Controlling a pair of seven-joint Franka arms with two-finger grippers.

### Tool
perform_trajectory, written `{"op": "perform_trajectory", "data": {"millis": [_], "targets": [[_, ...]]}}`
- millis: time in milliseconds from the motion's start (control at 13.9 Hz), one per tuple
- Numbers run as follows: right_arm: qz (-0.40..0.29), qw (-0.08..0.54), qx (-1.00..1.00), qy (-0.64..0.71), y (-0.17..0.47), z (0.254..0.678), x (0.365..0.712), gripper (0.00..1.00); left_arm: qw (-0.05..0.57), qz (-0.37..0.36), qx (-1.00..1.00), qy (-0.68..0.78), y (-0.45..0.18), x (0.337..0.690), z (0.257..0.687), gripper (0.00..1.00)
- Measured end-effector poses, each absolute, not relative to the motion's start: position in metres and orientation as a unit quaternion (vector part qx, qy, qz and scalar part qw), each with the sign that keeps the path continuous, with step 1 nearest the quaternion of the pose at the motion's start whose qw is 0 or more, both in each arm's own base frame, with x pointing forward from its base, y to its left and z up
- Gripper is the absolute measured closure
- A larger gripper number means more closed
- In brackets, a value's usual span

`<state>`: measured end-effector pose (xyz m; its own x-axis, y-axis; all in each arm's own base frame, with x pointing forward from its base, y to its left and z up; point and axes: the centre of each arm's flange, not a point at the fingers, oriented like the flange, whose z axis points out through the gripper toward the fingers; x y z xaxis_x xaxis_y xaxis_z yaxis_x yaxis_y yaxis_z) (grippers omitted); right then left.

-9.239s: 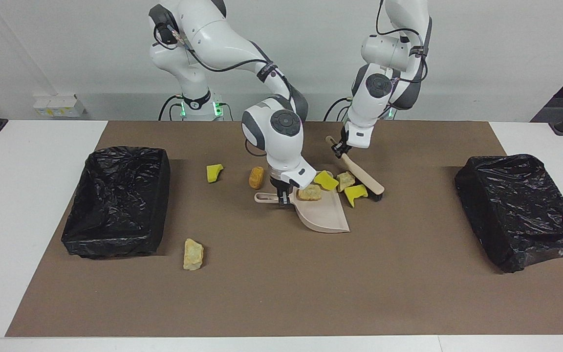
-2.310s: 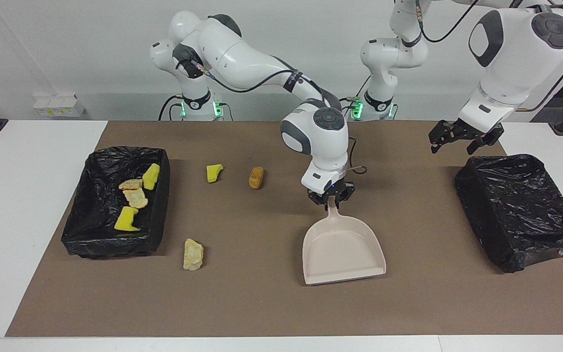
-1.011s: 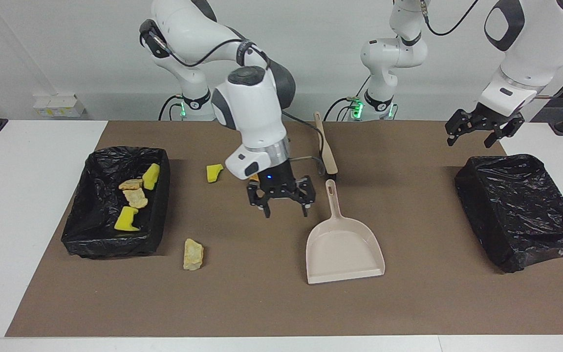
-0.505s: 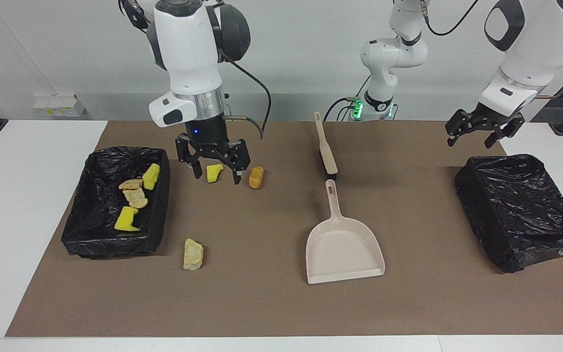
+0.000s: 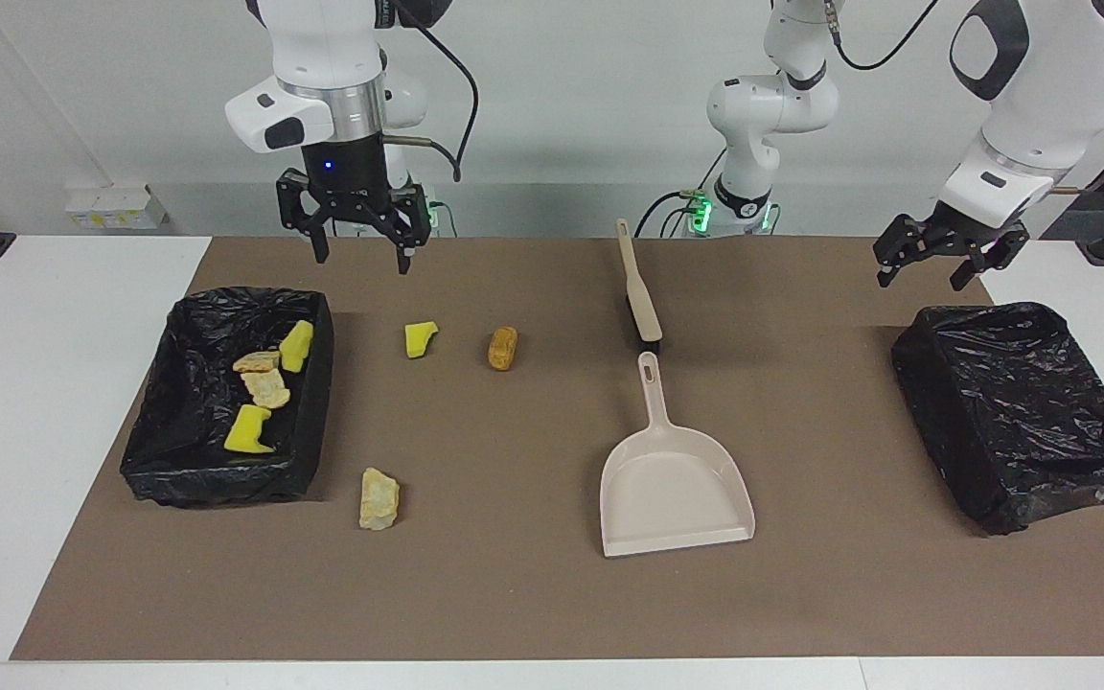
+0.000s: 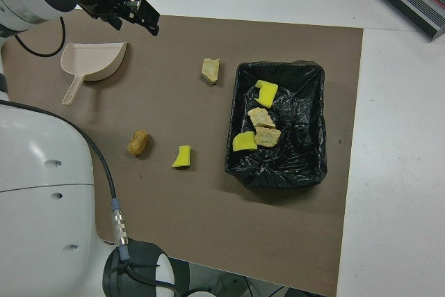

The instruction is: Sweep and dump trash in bin

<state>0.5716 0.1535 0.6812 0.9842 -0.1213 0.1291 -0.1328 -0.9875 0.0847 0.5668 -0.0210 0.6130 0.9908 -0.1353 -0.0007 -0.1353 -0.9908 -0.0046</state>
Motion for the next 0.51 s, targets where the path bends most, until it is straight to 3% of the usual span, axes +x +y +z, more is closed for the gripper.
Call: {"op": "perform_trajectory", "data": {"millis": [505], "targets": [[0.009,0.032,0.999,-0.043,0.137,0.684,0.539,0.00,0.002,0.000,-0.998,0.067,-0.020,0.567,0.613,0.00]]}}
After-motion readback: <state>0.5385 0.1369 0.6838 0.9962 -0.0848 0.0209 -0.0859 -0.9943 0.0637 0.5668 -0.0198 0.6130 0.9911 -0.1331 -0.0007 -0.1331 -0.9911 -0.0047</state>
